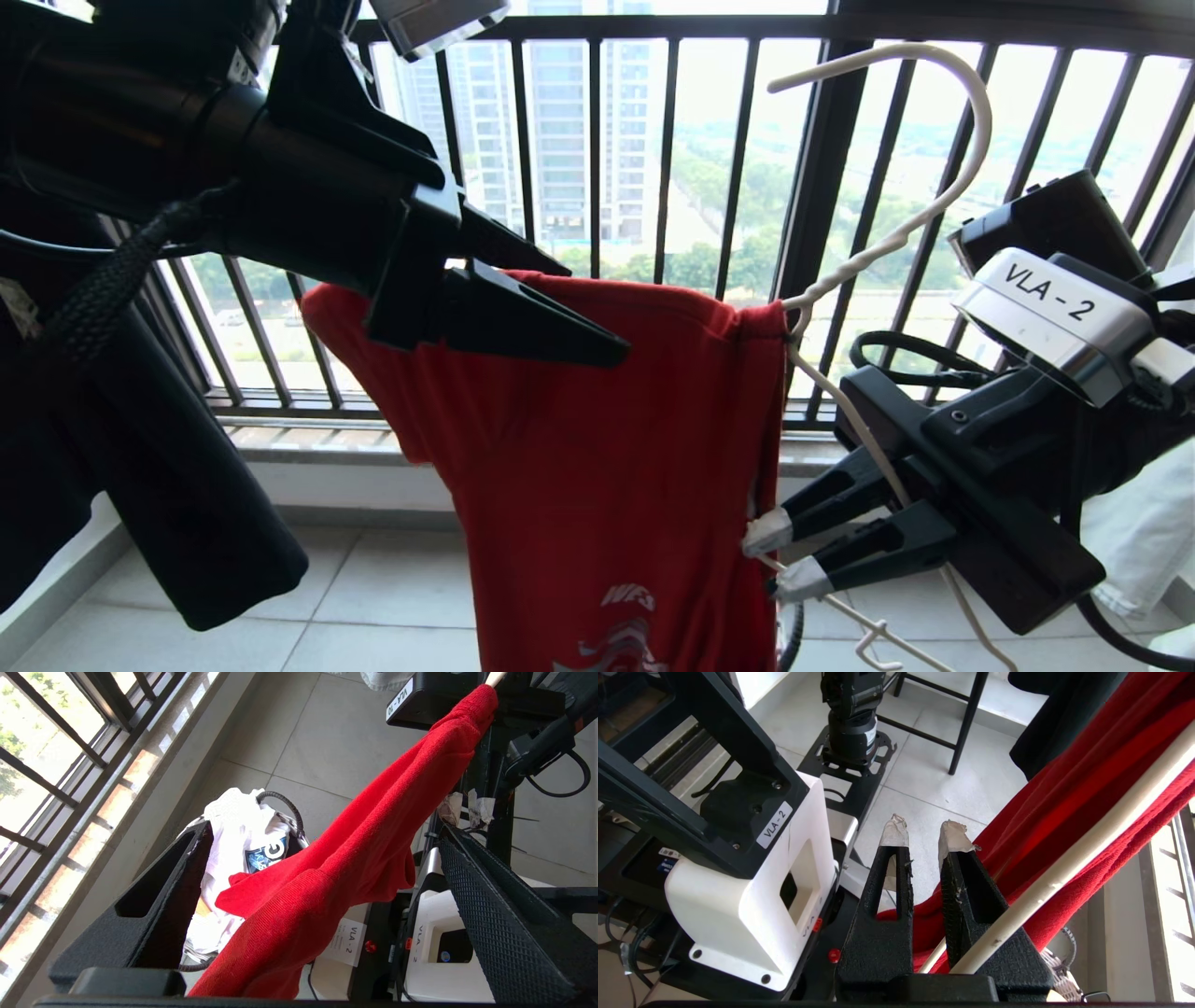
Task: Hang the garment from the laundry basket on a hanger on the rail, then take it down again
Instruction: Hang the clothes on the clothes rack
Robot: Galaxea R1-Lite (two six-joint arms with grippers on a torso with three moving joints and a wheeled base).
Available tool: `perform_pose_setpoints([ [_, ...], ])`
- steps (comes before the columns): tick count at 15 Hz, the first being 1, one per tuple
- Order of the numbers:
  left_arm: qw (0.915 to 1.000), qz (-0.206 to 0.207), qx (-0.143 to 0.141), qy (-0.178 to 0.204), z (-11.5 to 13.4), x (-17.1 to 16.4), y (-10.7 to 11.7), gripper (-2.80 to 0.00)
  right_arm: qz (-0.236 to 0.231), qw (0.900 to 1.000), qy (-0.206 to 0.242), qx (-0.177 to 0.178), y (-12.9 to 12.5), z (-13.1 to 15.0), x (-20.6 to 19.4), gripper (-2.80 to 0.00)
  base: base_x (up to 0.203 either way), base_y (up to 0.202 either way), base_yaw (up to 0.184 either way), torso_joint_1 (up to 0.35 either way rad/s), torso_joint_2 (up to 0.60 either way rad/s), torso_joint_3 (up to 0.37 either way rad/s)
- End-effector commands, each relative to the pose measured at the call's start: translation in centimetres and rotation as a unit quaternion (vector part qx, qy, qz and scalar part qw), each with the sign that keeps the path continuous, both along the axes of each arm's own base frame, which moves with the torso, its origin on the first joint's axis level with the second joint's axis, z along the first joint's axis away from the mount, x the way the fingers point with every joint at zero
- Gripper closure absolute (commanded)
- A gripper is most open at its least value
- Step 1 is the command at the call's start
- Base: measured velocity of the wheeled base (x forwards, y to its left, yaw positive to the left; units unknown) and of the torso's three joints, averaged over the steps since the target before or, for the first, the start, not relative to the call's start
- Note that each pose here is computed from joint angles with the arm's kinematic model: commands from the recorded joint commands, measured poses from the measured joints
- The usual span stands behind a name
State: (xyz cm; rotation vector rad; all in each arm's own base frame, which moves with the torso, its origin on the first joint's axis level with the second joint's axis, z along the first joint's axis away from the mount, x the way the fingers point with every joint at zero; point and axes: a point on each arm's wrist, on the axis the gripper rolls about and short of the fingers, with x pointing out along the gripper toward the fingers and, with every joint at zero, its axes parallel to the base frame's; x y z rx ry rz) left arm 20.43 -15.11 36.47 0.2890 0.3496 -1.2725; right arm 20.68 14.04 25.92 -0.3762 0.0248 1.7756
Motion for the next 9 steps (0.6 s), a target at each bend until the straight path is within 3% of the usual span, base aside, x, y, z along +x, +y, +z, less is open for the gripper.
perform_pose_setpoints([
  [1, 0.9999, -0.001, 0.01, 0.013, -0.35, -0.09, 0.06, -2.8, 0.003, 1.0, -0.003, 0.004, -0.06, 0.11, -0.03, 0.0, 0.0, 0.0, 0.0, 0.0, 0.0, 0.0],
  [9, 0.9987, 0.028, 0.039, 0.018, -0.64, -0.34, 0.39, -2.8, -0.005, 1.0, -0.003, 0.014, -0.85, 0.29, 0.54, 0.0, 0.0, 0.0, 0.0, 0.0, 0.0, 0.0],
])
